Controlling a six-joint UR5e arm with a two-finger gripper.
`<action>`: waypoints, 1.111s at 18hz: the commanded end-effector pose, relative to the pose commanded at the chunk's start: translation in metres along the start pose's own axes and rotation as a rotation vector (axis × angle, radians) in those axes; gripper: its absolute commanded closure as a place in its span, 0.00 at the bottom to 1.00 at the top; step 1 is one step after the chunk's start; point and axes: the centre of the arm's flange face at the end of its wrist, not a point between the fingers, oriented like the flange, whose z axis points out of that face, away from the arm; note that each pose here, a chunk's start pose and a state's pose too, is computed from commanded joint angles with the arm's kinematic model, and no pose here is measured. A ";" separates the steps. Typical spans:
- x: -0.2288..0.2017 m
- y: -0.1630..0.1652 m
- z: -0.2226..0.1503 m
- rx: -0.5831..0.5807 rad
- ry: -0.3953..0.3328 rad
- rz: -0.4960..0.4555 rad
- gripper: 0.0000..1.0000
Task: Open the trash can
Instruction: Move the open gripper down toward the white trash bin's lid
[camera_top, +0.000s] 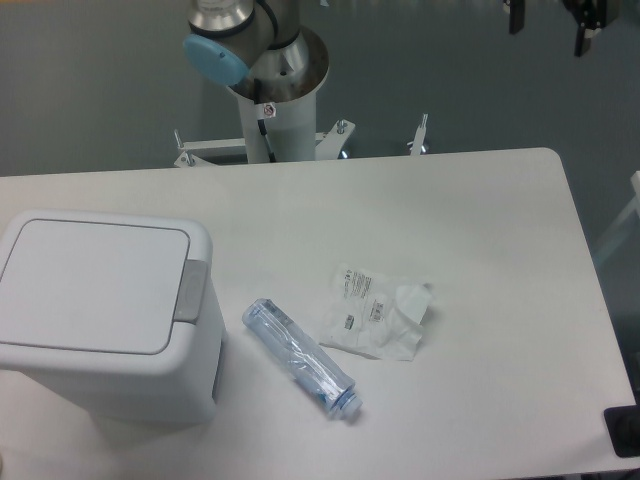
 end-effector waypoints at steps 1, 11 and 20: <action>0.001 0.000 0.000 0.000 0.000 -0.008 0.00; -0.009 -0.119 0.015 0.192 0.006 -0.431 0.00; 0.006 -0.236 0.012 0.368 0.088 -0.887 0.00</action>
